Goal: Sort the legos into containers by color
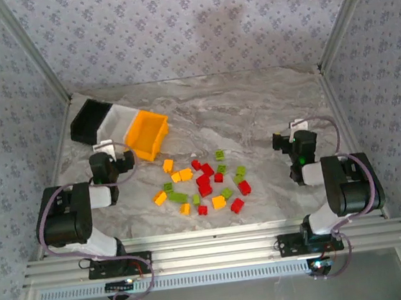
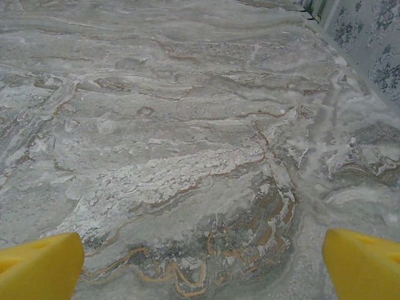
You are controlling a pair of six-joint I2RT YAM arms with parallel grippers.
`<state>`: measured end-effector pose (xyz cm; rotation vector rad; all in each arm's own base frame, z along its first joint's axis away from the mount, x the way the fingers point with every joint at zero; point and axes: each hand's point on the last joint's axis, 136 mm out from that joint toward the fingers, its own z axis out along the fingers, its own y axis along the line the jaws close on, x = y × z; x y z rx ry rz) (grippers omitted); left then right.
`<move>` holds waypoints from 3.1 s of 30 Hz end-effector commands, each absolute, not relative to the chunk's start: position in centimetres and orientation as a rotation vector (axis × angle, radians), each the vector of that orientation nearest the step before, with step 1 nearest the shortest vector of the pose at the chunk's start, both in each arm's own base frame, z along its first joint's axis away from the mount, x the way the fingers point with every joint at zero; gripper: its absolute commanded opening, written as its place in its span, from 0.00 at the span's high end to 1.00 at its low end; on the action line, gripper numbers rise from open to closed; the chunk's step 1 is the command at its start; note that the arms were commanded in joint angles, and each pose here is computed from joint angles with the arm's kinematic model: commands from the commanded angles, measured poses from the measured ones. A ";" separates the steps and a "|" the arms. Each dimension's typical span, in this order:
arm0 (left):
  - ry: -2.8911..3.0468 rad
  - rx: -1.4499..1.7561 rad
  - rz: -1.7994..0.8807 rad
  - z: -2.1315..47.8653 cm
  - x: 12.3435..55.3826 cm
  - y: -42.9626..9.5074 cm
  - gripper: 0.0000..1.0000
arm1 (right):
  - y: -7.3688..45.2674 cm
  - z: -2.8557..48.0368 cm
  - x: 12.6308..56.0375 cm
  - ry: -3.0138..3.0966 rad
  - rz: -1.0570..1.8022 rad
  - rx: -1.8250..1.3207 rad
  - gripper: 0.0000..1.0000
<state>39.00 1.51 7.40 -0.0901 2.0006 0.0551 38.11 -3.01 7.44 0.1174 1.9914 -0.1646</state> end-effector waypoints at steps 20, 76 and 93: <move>1.961 -0.076 0.052 8.8 39.8 1.4 0.00 | -3.1 8.6 38.8 1.954 -0.160 0.113 0.00; 1.797 -0.845 -0.460 23.2 33.3 1.6 0.00 | 21.4 13.2 45.6 2.370 0.297 0.414 0.16; 1.864 -0.751 -0.589 22.9 33.0 -1.7 0.00 | 42.9 10.8 45.7 2.408 0.747 0.289 0.17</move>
